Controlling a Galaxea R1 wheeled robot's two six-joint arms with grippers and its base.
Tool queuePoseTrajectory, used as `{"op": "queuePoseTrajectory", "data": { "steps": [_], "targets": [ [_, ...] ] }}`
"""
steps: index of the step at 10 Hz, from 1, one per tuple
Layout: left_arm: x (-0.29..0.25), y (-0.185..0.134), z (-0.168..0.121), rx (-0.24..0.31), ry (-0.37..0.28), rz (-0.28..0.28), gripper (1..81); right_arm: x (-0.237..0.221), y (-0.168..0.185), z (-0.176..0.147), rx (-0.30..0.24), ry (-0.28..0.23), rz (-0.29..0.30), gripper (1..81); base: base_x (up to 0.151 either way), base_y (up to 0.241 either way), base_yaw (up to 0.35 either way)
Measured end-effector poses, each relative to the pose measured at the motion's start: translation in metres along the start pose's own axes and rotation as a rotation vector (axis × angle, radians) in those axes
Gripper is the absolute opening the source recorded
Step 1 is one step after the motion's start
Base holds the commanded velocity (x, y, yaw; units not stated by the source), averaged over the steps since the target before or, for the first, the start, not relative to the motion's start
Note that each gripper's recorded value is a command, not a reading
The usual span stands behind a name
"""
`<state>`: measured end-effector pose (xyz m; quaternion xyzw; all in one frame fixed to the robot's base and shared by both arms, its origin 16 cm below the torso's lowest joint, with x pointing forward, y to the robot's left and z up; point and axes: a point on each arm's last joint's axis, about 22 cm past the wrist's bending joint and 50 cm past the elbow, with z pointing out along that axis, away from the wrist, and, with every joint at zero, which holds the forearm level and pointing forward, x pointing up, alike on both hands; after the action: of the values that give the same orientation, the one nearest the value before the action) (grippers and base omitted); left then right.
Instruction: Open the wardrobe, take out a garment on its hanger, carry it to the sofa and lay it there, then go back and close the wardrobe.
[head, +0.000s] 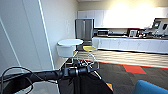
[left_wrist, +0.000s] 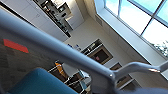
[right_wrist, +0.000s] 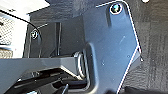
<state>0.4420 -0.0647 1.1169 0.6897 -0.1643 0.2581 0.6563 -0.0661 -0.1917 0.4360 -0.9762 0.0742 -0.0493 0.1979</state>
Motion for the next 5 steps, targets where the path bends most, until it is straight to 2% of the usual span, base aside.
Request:
{"op": "queuePoseTrajectory", "data": {
  "steps": [5],
  "targets": [
    [-0.0006,0.0007,-0.0001,-0.001,-0.001,0.001,1.0,-0.0001,-0.0009,0.0004,0.001,0.000,0.001,81.1,0.000,0.000,-0.289]
  ]
}}
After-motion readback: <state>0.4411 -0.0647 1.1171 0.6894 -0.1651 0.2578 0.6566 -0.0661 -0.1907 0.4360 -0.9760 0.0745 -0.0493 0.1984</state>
